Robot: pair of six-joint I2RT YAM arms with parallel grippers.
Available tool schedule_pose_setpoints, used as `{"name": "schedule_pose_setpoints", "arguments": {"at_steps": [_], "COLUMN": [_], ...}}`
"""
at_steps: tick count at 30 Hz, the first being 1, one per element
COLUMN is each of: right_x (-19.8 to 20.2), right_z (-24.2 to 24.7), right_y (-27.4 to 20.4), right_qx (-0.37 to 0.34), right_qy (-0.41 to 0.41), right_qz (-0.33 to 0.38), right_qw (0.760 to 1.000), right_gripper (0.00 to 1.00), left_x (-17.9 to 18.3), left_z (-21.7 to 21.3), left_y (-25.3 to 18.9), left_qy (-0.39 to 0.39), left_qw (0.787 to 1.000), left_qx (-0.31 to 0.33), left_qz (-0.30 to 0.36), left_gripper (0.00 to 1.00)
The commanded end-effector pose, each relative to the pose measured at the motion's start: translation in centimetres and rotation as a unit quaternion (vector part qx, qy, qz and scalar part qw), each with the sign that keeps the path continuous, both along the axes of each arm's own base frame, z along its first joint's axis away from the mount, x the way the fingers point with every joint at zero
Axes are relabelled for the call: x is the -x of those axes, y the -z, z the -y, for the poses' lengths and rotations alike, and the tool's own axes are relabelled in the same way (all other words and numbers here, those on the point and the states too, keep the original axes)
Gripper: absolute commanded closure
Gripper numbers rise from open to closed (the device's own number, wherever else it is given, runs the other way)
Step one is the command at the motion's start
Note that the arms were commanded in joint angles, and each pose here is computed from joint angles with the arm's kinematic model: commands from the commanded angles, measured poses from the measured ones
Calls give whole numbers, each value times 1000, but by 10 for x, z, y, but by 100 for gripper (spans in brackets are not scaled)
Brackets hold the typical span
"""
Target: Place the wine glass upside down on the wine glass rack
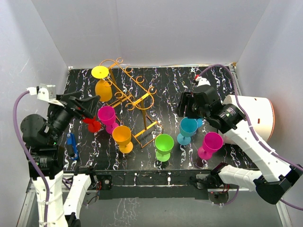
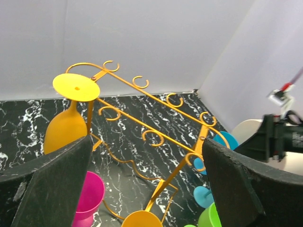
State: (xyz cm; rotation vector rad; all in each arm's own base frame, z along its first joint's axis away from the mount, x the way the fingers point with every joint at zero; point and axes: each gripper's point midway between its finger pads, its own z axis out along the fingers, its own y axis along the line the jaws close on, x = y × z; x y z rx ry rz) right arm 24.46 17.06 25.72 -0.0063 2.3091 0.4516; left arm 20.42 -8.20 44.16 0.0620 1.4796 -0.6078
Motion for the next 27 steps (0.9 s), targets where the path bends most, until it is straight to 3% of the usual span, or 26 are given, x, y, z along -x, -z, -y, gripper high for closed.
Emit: {"name": "schedule_pose_setpoints", "arguments": {"at_steps": [1, 9, 18, 27], "right_x": [12, 12, 7, -7], "right_z": [0, 1, -2, -2], "right_y": [16, 30, 67, 69], "right_qx": [19, 31, 53, 72], "right_qy": [-28, -27, -13, 11], "right_qz": [-34, -35, -51, -34], "right_qw": [999, 999, 997, 997], "right_gripper": [46, 51, 57, 74], "left_x": [9, 42, 54, 56], "left_z": [15, 38, 53, 58], "left_y": [2, -25, -36, -40], "left_qy": [40, 112, 169, 189], "left_qw": [997, 983, 978, 979], "left_qx": [47, 131, 109, 72], "left_qz": [-54, -60, -45, -32], "left_gripper": [1, 2, 2, 1]}}
